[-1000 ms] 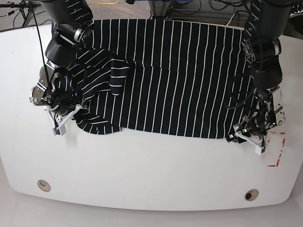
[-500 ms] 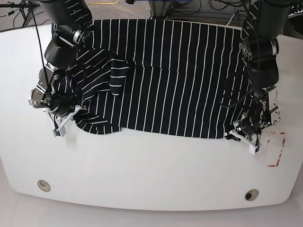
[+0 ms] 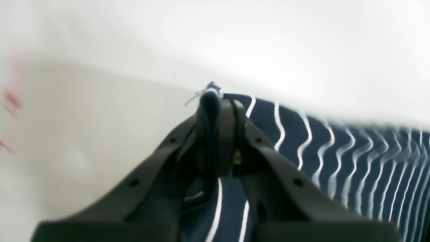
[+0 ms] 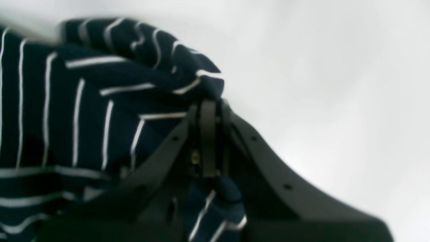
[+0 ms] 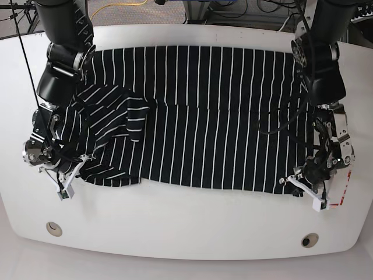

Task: Fold the T-shirt properly
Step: 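Fold the hem over toward the collar with both grippers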

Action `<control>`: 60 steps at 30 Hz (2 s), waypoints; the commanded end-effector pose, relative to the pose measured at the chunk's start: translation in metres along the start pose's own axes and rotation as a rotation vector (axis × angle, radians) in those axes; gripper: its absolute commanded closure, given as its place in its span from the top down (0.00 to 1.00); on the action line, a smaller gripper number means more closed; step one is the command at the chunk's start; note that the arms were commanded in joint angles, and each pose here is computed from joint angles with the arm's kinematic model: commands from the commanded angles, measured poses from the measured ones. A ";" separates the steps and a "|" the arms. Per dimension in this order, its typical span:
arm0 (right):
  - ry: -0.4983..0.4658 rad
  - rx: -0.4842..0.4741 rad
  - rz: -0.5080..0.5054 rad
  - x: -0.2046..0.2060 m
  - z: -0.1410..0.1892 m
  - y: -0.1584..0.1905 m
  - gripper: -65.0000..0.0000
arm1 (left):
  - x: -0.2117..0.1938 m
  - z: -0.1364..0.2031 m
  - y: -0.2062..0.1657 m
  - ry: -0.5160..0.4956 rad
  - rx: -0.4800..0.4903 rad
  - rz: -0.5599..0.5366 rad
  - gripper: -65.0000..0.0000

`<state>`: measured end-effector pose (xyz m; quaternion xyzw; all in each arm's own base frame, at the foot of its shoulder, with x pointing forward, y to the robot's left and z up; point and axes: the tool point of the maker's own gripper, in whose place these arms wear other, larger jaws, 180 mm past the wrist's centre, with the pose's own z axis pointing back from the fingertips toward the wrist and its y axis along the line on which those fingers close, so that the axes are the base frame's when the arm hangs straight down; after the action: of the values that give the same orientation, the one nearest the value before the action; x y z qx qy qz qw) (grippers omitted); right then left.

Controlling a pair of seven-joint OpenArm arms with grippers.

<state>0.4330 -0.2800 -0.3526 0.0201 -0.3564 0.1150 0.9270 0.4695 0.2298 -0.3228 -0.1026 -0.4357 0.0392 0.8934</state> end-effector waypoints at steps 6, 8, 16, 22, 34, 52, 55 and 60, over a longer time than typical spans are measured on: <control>-0.044 -0.091 0.045 0.031 0.030 -0.032 0.00 | 0.043 0.032 0.011 -0.092 0.028 0.012 0.03; -0.046 -0.113 0.065 0.037 0.038 -0.034 0.00 | 0.046 0.038 0.014 -0.101 0.036 0.019 0.03; -0.005 -0.219 0.154 0.036 0.075 -0.037 0.00 | 0.036 0.056 0.022 -0.110 0.069 0.000 0.03; 0.022 -0.267 0.208 0.024 0.096 -0.018 0.00 | 0.019 0.065 0.025 -0.086 0.088 -0.022 0.03; 0.044 -0.291 0.285 -0.017 0.122 0.021 0.00 | -0.015 0.089 0.033 -0.018 0.136 -0.092 0.03; 0.220 -0.234 0.280 -0.092 0.120 0.041 0.00 | -0.073 0.112 0.038 0.129 0.128 -0.255 0.03; 0.246 -0.225 0.280 -0.104 0.120 0.044 0.00 | -0.087 0.114 0.040 0.160 0.128 -0.256 0.03; 0.279 -0.212 0.281 -0.119 0.122 0.048 0.00 | -0.104 0.122 0.054 0.211 0.152 -0.272 0.03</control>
<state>0.2520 -0.2664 -0.3538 -0.1281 -0.2218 0.2055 0.9445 0.3043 0.2717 -0.3561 0.0025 -0.3272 -0.0553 0.9433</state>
